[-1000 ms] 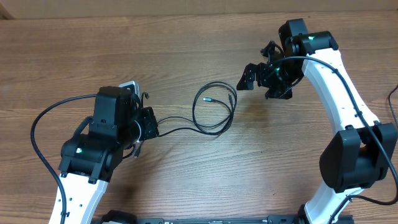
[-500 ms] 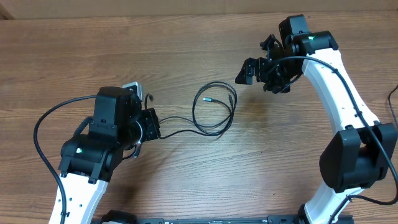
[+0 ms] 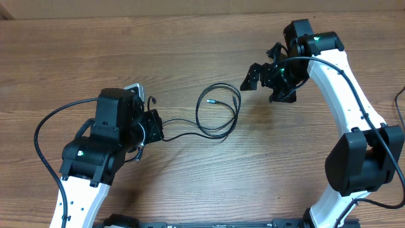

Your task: Untangle cables

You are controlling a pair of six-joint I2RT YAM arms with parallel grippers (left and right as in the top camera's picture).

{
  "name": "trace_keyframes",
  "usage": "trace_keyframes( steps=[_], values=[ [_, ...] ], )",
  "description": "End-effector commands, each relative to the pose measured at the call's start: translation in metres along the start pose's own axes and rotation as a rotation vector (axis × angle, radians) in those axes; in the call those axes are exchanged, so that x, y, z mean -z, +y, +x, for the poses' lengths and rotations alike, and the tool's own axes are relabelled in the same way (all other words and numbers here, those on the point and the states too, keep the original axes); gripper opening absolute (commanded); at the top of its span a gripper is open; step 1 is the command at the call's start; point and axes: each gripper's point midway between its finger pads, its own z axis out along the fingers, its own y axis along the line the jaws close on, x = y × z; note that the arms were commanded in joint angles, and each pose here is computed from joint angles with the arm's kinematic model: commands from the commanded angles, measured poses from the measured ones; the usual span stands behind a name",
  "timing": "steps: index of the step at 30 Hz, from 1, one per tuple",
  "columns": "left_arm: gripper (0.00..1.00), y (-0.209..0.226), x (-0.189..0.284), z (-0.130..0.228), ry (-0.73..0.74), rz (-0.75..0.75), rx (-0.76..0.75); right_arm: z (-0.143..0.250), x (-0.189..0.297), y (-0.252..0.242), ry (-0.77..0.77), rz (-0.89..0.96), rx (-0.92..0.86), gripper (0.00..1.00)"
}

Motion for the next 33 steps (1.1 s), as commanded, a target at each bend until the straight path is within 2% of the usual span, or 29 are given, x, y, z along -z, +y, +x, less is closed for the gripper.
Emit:
trace_keyframes(
  steps=[1,7,15,22,27,33],
  values=[
    [0.04,-0.007,0.004,-0.01,-0.027,0.026,0.018,0.006,0.006,0.005,0.005,-0.024,-0.039,1.0],
    [0.04,-0.011,-0.006,-0.022,-0.048,0.033,0.004,0.008,0.005,0.007,0.016,-0.032,-0.128,0.98],
    [0.04,-0.004,-0.023,-0.032,-0.06,-0.016,-0.115,0.003,0.0,0.017,-0.009,-0.035,-0.206,0.95],
    [0.04,0.006,-0.023,-0.045,-0.117,-0.087,-0.168,0.004,-0.011,0.028,-0.092,0.082,-0.32,0.95],
    [0.04,0.005,-0.023,-0.048,-0.128,-0.087,-0.224,0.002,-0.02,0.064,-0.172,0.058,-0.322,0.95],
    [0.04,0.007,-0.023,-0.045,-0.11,-0.097,-0.25,0.01,-0.03,0.075,-0.252,0.145,-0.35,0.96]
  ],
)
